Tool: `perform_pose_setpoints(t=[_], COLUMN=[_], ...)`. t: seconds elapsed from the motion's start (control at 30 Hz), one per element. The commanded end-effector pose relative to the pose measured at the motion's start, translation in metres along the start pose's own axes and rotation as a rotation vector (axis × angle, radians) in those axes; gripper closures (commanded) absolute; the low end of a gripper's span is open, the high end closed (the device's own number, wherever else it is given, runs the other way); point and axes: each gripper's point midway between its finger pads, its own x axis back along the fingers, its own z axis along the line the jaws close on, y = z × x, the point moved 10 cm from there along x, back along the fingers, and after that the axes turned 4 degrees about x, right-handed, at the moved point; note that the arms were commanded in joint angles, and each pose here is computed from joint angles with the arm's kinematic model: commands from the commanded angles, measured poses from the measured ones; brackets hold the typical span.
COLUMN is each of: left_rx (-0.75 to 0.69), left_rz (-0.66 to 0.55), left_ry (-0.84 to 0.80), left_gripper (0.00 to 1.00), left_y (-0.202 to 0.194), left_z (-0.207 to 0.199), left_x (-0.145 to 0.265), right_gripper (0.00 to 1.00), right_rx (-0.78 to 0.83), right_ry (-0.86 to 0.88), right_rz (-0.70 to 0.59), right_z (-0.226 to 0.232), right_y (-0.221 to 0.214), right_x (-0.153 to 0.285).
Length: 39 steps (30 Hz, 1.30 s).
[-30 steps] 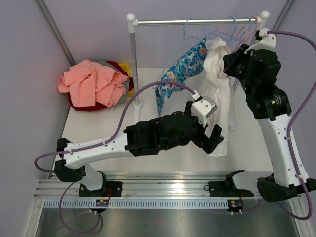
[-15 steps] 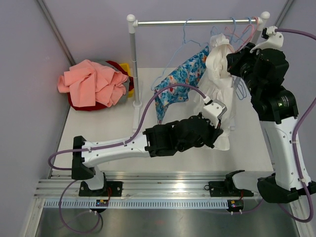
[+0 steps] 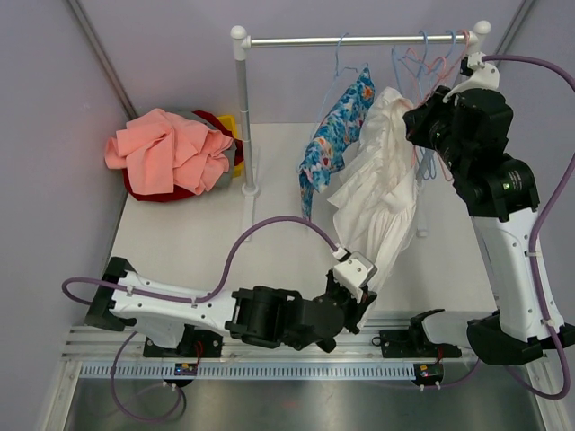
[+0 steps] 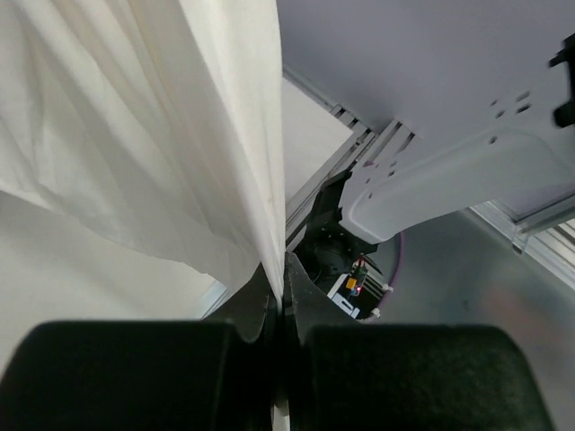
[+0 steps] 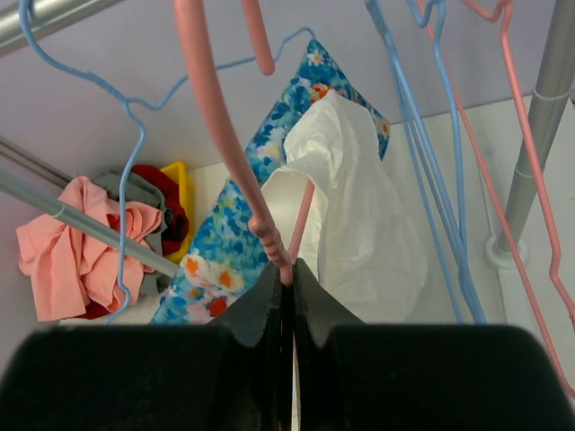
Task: Remove the skirt from the hanger
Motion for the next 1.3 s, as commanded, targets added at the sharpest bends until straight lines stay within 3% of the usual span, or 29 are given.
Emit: perform_pose_setpoints(t=[0.0,0.13,0.33,0.57,0.67,0.7,0.77,0.9,1.0,1.07,1.23,1.27], left_rx=[-0.01,-0.095,-0.371,-0.442,-0.518,-0.481,-0.583,-0.655,-0.697,-0.741,-0.739,-0.701], left_rz=[0.134,0.127,0.183,0.197,0.146,0.082,0.081,-0.058,-0.14,-0.176,-0.163,-0.199], left_ry=[0.015,0.027,-0.033,-0.044,0.024,0.041,0.077,0.074,-0.004,-0.041,-0.246,-0.287], left_gripper=[1.0,1.0,1.0,1.0,1.0,1.0,1.0,1.0,1.0,1.0,1.0,1.0], left_y=[-0.046,-0.047,-0.058,-0.049,-0.038,-0.013,-0.011,0.034,0.057,0.049,0.046,0.063], left_z=[-0.003,-0.006,-0.058,-0.098,-0.11,-0.119,-0.123,-0.135,-0.143,-0.146,-0.164,-0.172], left_x=[0.004,-0.004,0.0,0.021,0.03,0.036,0.031,0.036,0.038,0.025,-0.009,-0.001], right_gripper=[1.0,1.0,1.0,1.0,1.0,1.0,1.0,1.0,1.0,1.0,1.0,1.0], right_rx=[-0.051,-0.049,-0.036,-0.059,-0.074,-0.073,-0.09,-0.108,-0.116,-0.126,-0.142,-0.135], right_ry=[0.009,-0.002,-0.069,-0.161,-0.194,-0.206,-0.231,-0.253,-0.262,-0.262,-0.283,-0.29], right_rz=[-0.245,-0.232,-0.252,-0.294,-0.306,-0.301,-0.3,-0.279,-0.264,-0.262,-0.249,-0.243], right_z=[0.005,0.004,0.001,-0.006,-0.01,-0.013,-0.017,-0.02,-0.02,-0.019,-0.013,-0.013], right_y=[0.043,0.04,0.045,0.039,0.034,0.029,0.021,0.007,0.002,0.002,-0.004,-0.004], right_x=[0.006,0.004,-0.006,-0.018,-0.018,-0.018,-0.02,-0.029,-0.037,-0.039,-0.047,-0.053])
